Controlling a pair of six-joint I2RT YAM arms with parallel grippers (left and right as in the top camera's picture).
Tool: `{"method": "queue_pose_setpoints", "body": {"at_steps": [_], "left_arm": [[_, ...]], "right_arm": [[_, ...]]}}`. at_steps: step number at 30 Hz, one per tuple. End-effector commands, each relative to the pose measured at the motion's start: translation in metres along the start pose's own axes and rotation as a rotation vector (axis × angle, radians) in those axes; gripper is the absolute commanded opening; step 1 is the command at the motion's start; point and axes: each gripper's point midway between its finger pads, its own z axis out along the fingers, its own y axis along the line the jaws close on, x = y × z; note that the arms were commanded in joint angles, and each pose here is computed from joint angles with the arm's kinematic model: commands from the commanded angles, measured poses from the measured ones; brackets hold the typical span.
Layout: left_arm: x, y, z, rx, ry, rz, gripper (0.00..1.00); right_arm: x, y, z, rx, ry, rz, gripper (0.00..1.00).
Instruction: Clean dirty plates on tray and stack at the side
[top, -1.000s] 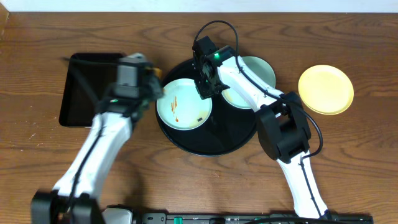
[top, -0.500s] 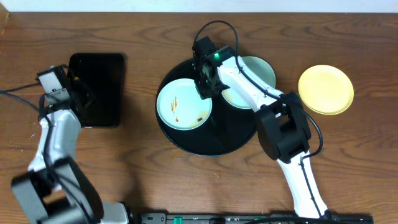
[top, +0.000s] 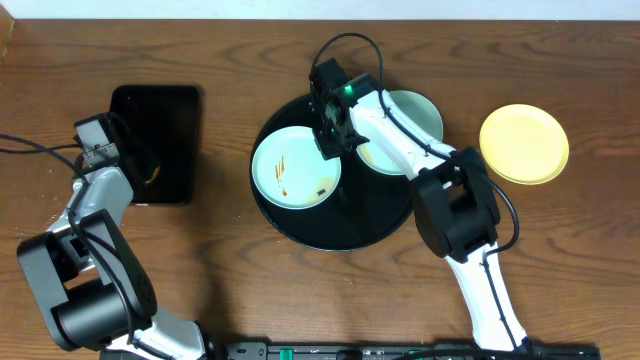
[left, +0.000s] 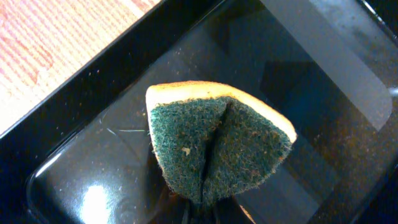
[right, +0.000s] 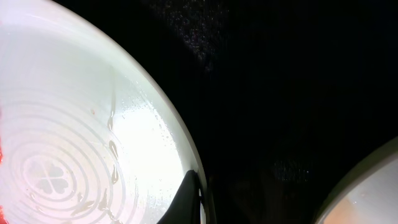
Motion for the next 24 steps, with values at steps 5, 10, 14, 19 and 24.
{"method": "queue_pose_setpoints", "body": {"at_steps": [5, 10, 14, 19, 24], "left_arm": [[0.02, 0.009, 0.032, -0.033, 0.066, 0.021, 0.08], [0.022, 0.009, 0.036, -0.035, 0.07, 0.023, 0.08], [0.014, 0.006, 0.03, -0.023, 0.044, 0.021, 0.07], [-0.014, -0.009, -0.003, 0.04, -0.042, 0.018, 0.07], [-0.03, -0.057, -0.067, 0.312, -0.082, 0.033, 0.07]], "right_arm": [[0.013, 0.001, 0.017, 0.012, 0.047, 0.015, 0.01], [0.013, 0.001, 0.017, 0.012, 0.046, 0.015, 0.01], [0.013, 0.001, 0.017, 0.012, 0.046, 0.015, 0.01], [0.013, 0.001, 0.017, 0.012, 0.046, 0.015, 0.01], [0.013, 0.001, 0.017, 0.012, 0.046, 0.015, 0.01]]}}
